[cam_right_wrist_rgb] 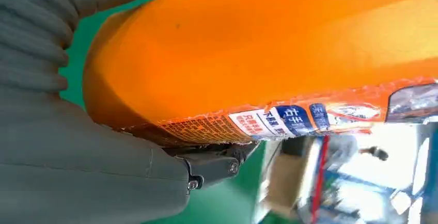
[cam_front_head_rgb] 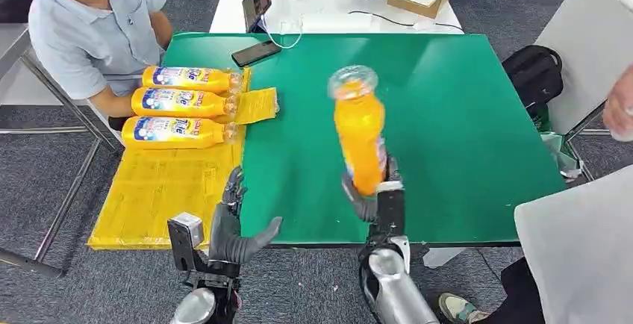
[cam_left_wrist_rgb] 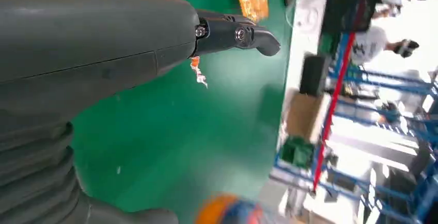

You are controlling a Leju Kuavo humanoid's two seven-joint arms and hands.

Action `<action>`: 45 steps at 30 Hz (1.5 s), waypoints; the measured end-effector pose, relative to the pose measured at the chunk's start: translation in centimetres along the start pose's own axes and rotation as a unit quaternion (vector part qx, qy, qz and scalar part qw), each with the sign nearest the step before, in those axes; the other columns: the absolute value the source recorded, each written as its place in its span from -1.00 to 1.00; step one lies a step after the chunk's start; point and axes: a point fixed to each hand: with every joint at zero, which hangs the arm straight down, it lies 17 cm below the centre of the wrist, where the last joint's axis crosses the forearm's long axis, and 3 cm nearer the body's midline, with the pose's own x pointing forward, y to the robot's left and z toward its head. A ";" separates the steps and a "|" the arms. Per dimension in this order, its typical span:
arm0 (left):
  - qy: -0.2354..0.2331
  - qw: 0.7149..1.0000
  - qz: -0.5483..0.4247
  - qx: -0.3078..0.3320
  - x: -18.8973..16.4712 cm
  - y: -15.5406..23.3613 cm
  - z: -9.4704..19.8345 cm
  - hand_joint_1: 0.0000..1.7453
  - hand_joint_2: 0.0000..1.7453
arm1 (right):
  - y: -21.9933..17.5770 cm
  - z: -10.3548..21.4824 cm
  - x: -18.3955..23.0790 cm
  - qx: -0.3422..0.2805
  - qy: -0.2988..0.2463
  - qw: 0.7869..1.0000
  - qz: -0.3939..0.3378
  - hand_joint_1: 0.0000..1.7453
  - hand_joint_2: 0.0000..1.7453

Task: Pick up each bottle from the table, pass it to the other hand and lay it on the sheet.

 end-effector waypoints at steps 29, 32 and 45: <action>-0.018 0.991 0.101 -0.091 3.2 -3.4 0.7 -1.00 1.00 | 16.9 8.7 2.8 0.307 -0.083 0.947 0.050 1.00 1.00; -0.021 0.991 0.093 -0.093 3.3 -3.1 0.7 -1.00 1.00 | 17.3 8.7 2.9 0.316 -0.088 0.943 0.056 1.00 1.00; -0.023 0.992 0.084 -0.094 3.3 -3.1 0.8 1.00 1.00 | 17.7 8.8 2.8 0.324 -0.089 0.940 0.059 1.00 1.00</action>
